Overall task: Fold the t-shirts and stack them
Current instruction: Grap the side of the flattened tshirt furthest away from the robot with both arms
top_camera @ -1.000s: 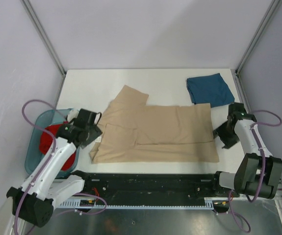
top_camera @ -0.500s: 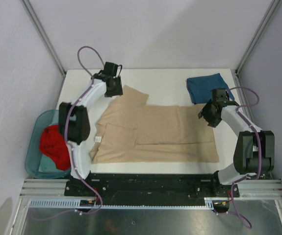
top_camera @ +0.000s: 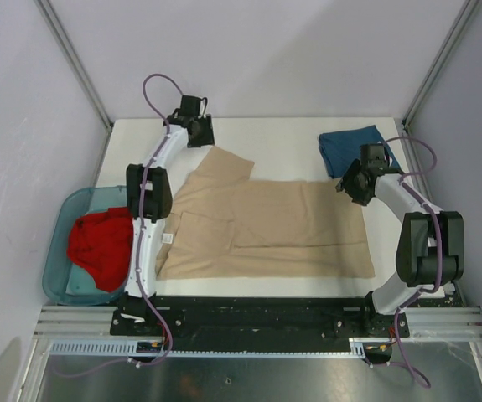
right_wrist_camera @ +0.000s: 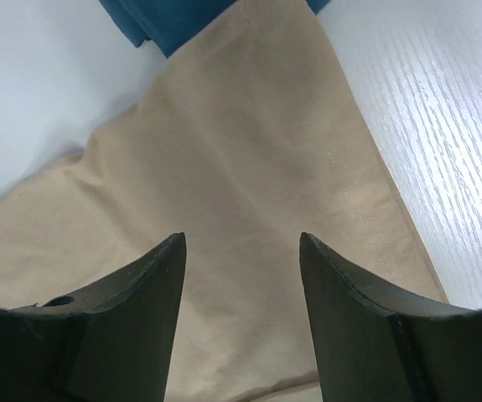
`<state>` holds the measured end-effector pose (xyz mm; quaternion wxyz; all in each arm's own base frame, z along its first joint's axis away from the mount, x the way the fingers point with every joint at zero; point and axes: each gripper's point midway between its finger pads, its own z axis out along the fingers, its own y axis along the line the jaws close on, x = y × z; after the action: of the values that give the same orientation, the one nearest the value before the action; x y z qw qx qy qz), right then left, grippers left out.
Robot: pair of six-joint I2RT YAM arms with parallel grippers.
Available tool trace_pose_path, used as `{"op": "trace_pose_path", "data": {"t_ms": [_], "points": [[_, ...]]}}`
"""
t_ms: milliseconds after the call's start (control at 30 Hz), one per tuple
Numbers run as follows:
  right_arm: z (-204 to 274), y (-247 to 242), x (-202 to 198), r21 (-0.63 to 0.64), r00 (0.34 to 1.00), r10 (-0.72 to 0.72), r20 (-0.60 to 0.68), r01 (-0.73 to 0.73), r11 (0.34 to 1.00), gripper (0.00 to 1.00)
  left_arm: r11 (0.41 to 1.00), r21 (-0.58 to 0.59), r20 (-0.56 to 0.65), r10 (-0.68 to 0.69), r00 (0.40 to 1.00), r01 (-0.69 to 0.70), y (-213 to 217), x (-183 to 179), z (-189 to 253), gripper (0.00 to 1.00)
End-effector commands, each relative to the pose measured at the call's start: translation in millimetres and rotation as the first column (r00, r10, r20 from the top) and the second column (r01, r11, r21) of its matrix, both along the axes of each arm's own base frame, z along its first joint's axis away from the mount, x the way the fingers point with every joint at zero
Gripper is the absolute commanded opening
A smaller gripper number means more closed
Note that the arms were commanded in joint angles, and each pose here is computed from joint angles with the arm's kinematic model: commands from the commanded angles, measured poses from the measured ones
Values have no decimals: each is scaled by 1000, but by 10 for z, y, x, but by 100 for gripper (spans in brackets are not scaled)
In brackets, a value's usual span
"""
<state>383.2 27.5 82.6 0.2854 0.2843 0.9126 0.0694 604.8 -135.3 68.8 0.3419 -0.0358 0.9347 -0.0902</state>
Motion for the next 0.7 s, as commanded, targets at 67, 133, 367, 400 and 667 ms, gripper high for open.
{"op": "trace_pose_path", "data": {"t_ms": [67,133,367,400,667], "points": [[233,22,310,-10,994,49,93,-48,999,61,996,-75,-1,-50,999,50,-173,119,-187,54],[230,28,319,-10,994,52,92,-51,999,60,996,-82,5,-46,999,46,-186,139,-188,55],[233,50,333,-1,994,54,96,-54,999,60,995,-95,-12,-21,1000,20,-182,135,-265,53],[233,52,336,1,994,54,96,-55,998,60,995,-97,-15,-17,1000,16,-179,134,-274,52],[237,62,347,8,994,57,93,-58,998,60,993,-120,-38,-7,999,2,-214,97,-337,48]]}}
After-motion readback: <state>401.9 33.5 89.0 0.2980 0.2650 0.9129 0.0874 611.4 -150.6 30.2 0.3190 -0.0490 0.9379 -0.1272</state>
